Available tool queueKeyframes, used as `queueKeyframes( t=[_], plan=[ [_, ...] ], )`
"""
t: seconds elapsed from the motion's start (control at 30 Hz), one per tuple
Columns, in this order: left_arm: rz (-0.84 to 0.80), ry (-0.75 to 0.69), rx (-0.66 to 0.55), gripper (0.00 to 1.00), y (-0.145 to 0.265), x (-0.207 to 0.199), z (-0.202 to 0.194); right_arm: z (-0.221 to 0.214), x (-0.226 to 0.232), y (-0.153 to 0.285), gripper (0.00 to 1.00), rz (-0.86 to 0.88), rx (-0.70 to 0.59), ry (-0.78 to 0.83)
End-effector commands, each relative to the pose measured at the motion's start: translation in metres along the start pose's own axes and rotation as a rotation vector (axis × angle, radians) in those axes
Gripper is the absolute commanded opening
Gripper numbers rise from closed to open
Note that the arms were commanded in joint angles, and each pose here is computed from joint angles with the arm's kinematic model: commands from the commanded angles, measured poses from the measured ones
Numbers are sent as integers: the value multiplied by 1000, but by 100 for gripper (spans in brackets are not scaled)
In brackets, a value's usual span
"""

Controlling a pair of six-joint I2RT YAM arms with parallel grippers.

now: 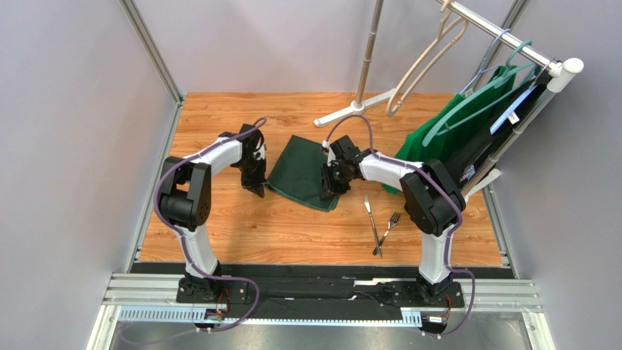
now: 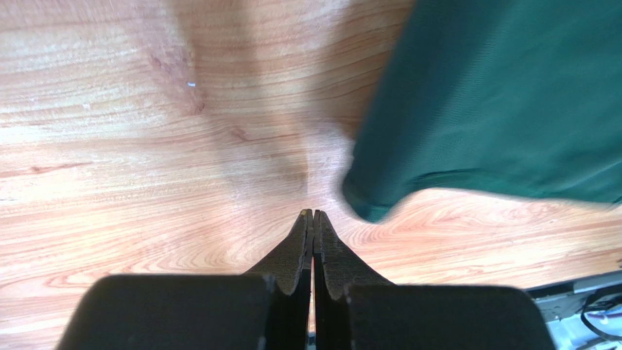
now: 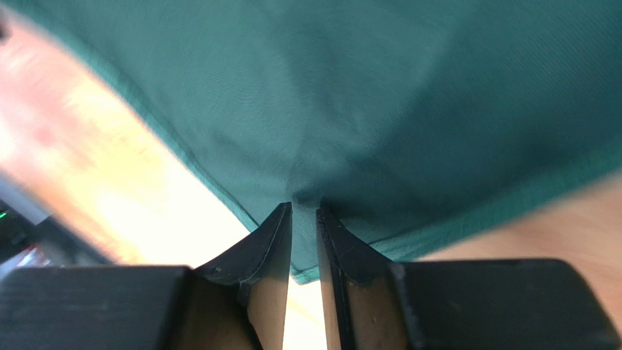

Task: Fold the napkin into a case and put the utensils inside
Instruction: Smooth out the square-folded napkin at the center of the board.

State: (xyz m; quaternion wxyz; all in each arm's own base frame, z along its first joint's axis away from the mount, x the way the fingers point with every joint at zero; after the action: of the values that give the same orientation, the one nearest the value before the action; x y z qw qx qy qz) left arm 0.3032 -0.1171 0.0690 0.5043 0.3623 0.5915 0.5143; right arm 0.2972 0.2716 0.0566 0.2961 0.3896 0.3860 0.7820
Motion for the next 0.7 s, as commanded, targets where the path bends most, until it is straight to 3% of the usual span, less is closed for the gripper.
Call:
queueKeyframes(
  t=[0.0,0.1,0.13,0.23,0.27,0.3,0.33,0.43,0.5,0.67],
  plan=[
    [-59,-7,-74,0,27,-7,1,12,-27,14,26,-161,3,87],
    [-214,-58,-218,19,72,-30,7,22,-11,27,27,-99,-48,68],
    [-269,-75,-237,36,85,-38,8,25,-9,29,28,-92,-62,68],
    [-337,-79,-242,59,101,-54,24,37,-12,32,30,-135,-84,67],
    [-328,-64,-203,66,89,-55,30,46,-16,31,30,-166,-90,66],
    [-362,-73,-195,67,94,-63,37,45,-17,30,30,-176,-67,70],
    [-359,-72,-180,87,89,-64,41,48,-17,32,30,-177,-68,74],
    [-316,-55,-94,88,63,-63,50,50,-14,40,31,-181,-88,73],
    [-274,-68,-100,86,57,-58,55,46,-12,46,33,-177,-95,66],
    [-255,-67,-33,77,39,-48,52,24,-6,54,51,-146,-86,-25]
  ],
)
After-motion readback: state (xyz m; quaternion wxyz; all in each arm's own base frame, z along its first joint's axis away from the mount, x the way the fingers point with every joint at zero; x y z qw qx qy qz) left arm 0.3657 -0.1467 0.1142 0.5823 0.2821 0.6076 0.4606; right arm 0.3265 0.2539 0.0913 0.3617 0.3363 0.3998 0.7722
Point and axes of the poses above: each gripper's point midway between its finger pads, its own y axis back along the fingers, its own x axis along the line the jaws close on, z = x × y, the point moved 4 cm from there along y, back along the fingers, and after that the axes turned 13 degrees about y, right-handed, at the moved point
